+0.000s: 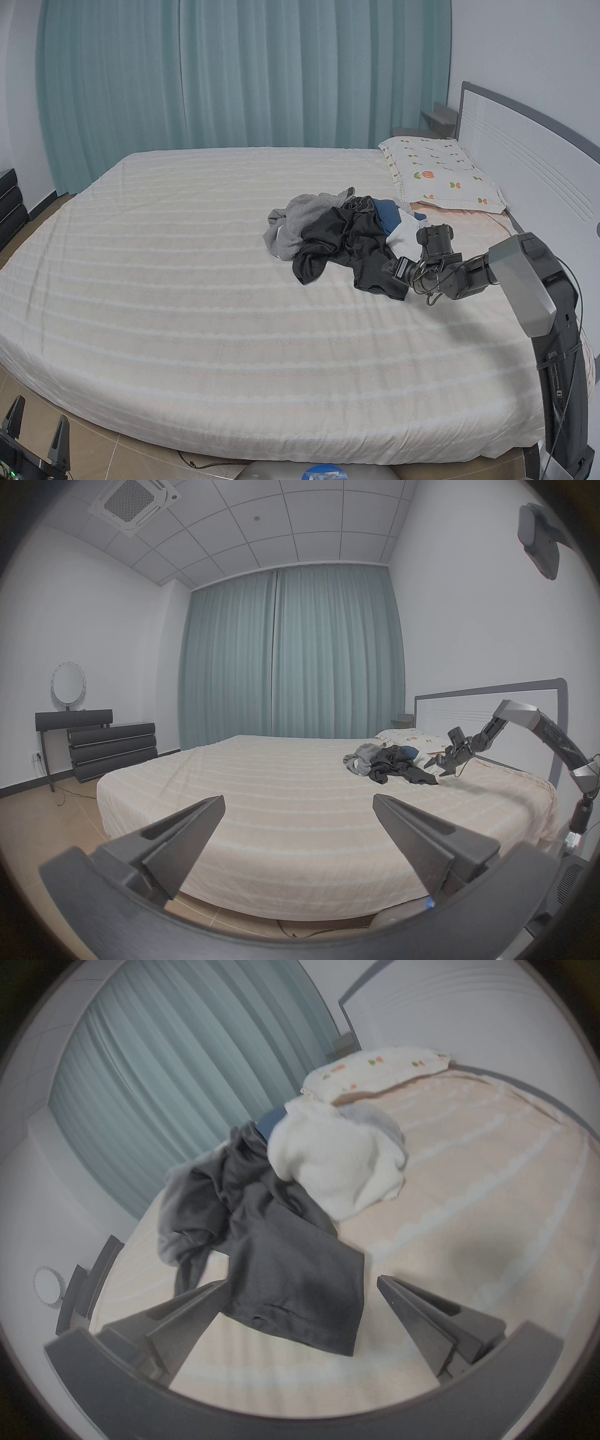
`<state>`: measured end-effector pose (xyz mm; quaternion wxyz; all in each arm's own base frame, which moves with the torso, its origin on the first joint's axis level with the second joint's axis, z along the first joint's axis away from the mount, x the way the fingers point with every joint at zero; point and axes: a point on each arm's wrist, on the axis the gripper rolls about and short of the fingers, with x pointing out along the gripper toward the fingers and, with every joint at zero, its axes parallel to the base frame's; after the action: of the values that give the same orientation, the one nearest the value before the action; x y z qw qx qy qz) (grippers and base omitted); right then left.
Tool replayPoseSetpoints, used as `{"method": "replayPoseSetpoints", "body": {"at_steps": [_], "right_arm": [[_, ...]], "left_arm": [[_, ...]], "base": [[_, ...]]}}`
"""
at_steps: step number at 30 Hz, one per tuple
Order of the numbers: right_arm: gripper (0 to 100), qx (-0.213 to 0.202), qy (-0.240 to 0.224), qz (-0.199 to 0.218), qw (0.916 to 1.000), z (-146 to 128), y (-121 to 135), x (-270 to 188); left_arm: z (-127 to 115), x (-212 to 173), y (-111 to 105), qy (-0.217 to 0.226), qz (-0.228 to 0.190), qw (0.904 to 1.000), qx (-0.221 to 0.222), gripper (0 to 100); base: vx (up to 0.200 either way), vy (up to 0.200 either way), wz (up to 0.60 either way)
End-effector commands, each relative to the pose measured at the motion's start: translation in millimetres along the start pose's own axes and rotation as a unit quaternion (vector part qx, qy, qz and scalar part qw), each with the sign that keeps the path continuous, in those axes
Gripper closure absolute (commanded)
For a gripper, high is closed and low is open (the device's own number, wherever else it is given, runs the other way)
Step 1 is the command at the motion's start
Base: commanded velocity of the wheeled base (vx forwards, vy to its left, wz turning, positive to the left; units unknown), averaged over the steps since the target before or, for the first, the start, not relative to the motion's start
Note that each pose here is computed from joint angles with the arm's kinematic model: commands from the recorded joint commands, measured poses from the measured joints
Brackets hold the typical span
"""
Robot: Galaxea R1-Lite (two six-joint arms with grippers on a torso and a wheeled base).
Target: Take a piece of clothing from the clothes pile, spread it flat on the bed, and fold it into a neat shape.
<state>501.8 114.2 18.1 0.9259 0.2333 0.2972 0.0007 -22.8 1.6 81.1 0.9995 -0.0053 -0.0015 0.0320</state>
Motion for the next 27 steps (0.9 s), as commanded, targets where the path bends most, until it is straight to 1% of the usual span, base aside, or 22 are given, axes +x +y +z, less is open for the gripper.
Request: {"method": "replayPoseSetpoints", "body": {"at_steps": [1,7,12,18,21,24,25,27], "right_arm": [[0,0.003,0.015,-0.013,0.9998,-20,-11,23],[0,0.005,0.01,-0.008,0.9999,-19,-11,27],[0,0.038,0.003,-0.001,0.9993,-19,-7,33],[0,0.045,-0.001,0.002,0.999,-23,-9,44],[0,0.056,-0.006,0.008,0.9984,-23,-7,49],[0,0.057,-0.008,0.012,0.9983,-26,-5,52],[100,0.058,-0.008,0.014,0.9982,-26,-4,53],[100,0.06,-0.01,0.015,0.9981,-25,-3,52]], "left_arm": [[-5,0,0,0.0,0.0,1.0,0.0,0],[-5,0,0,0.0,0.0,1.0,0.0,0],[-5,0,0,0.0,0.0,1.0,0.0,0],[-5,0,0,0.0,0.0,1.0,0.0,0],[-5,0,0,0.0,0.0,1.0,0.0,0],[-5,0,0,0.0,0.0,1.0,0.0,0],[-5,0,0,0.0,0.0,1.0,0.0,0],[-5,0,0,0.0,0.0,1.0,0.0,0]], "base": [[0.0,0.0,0.0],[0.0,0.0,0.0],[0.0,0.0,0.0],[0.0,0.0,0.0],[0.0,0.0,0.0],[0.0,0.0,0.0],[0.0,0.0,0.0],[0.0,0.0,0.0]]}}
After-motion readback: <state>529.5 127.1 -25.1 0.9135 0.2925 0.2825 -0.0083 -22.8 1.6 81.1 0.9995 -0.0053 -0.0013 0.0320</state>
